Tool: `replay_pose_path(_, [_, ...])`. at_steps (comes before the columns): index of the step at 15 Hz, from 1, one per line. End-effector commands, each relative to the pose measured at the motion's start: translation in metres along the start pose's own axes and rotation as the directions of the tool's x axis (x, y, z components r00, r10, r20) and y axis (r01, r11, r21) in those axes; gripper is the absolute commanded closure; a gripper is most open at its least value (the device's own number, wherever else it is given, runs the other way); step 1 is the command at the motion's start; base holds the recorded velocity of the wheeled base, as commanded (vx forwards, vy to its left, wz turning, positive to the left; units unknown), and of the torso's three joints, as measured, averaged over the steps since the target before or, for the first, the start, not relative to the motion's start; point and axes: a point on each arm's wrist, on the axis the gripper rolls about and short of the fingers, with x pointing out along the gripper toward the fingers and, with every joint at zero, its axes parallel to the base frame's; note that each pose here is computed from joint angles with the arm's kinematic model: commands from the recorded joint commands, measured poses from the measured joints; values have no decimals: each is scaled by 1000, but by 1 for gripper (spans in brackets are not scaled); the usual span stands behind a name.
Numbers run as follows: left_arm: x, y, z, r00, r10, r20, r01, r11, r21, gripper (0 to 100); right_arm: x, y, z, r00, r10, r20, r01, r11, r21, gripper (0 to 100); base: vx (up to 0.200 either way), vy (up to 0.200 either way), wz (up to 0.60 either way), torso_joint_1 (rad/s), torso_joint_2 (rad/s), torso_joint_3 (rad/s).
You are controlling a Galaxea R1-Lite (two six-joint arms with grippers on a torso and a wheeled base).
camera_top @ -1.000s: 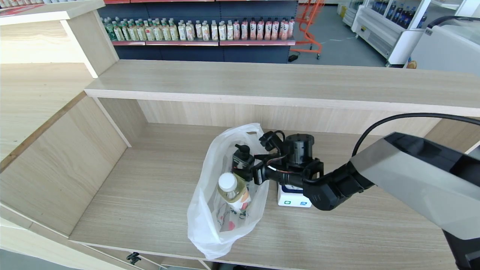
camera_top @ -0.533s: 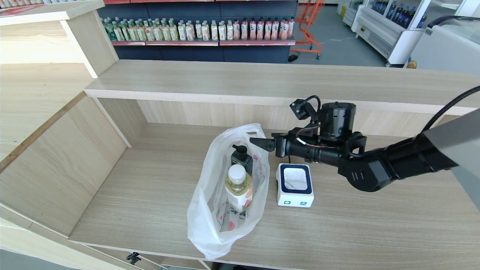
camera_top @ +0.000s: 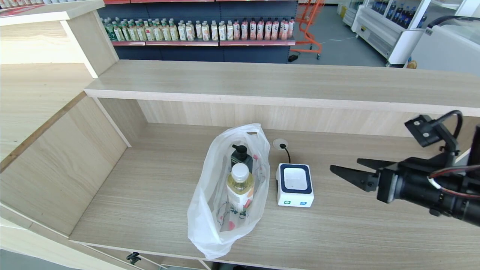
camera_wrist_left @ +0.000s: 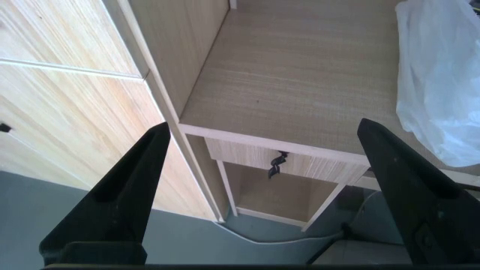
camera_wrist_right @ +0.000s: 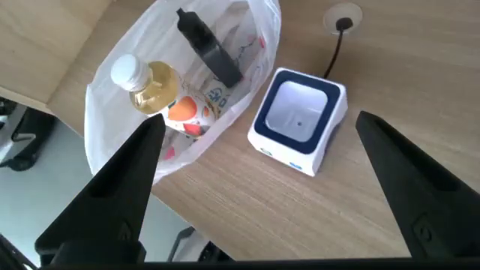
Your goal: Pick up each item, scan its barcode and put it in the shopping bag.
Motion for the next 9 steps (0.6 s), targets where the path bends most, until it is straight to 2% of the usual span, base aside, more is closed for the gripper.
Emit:
replay_pose_path(1, [0,0,0,1000,0,0,0,1000,0,0,-125,6,-69,962,-271,13,271,962,21,0,0,0,0,0,0,0])
replay_pose_path(4, [0,0,0,1000,0,0,0,1000,0,0,-169,19,-123,920,-373,123,377,926,-6,0,0,0,0,0,0,0])
replay_pose_path(6, [0,0,0,1000,0,0,0,1000,0,0,-180,24,-158,889,-435,146,444,895,-34,0,0,0,0,0,0,0])
replay_pose_path(8, [0,0,0,1000,0,0,0,1000,0,0,-186,28,-160,861,-456,227,476,879,-40,0,0,0,0,0,0,0])
replay_pose_path(9, [0,0,0,1000,0,0,0,1000,-1,0,-189,28,-162,835,-480,268,509,860,-44,0,0,0,0,0,0,0])
